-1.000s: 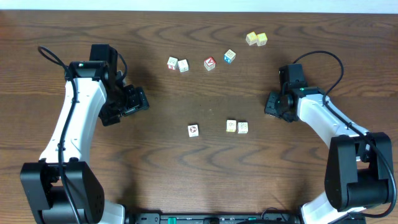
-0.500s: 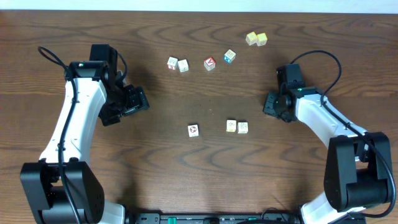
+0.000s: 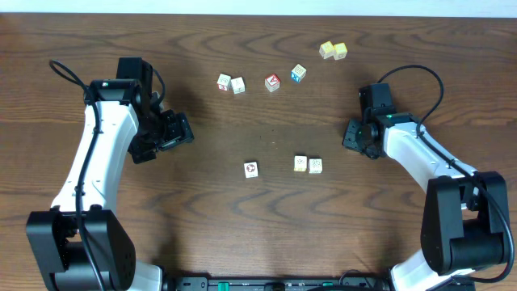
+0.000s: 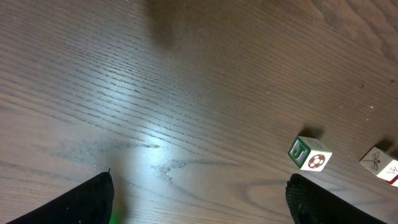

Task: Lift 4 blocks
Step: 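Place the block at the right end of the row and release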

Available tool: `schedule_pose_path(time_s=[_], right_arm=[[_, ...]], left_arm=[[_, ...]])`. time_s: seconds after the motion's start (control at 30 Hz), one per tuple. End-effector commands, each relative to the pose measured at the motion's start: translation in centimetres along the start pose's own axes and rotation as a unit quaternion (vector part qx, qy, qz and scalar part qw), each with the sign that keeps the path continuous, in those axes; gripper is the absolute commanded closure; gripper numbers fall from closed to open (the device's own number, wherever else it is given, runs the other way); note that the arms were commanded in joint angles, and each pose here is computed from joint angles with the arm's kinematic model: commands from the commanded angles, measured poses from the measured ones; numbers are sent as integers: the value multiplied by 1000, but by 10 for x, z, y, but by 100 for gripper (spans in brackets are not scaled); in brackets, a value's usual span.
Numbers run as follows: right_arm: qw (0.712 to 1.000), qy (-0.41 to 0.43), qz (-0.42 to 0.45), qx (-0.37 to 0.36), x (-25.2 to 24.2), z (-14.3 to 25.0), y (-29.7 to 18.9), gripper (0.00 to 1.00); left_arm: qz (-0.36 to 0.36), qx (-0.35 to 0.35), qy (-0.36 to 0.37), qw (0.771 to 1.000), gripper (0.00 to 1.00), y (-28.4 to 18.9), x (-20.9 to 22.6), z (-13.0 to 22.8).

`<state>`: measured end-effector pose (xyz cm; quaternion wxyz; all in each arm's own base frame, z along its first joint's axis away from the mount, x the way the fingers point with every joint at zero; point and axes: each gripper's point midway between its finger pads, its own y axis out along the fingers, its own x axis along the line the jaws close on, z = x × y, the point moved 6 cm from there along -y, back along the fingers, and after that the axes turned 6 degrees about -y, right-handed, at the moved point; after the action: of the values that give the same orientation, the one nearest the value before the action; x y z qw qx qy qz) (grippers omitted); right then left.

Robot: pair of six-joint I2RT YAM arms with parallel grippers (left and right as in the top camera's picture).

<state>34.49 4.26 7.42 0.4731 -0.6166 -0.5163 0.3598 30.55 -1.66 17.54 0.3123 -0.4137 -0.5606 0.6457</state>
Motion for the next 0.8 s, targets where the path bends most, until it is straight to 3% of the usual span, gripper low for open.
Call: schedule_pose_path(time_s=[0.0, 0.27, 0.47, 0.77], right_arm=[[1000, -2, 9, 4, -2, 3, 1, 79], [998, -41, -36, 33, 9, 13, 0, 72], [988, -83, -102, 81, 24, 30, -3, 71], [974, -125, -126, 142, 44, 60, -11, 71]], left_arm=[[-5, 0, 0, 1000, 11, 1, 2, 1], [-4, -2, 0, 1000, 11, 1, 2, 0], [-3, -3, 0, 1000, 11, 1, 2, 0], [-3, -4, 0, 1000, 11, 1, 2, 0]])
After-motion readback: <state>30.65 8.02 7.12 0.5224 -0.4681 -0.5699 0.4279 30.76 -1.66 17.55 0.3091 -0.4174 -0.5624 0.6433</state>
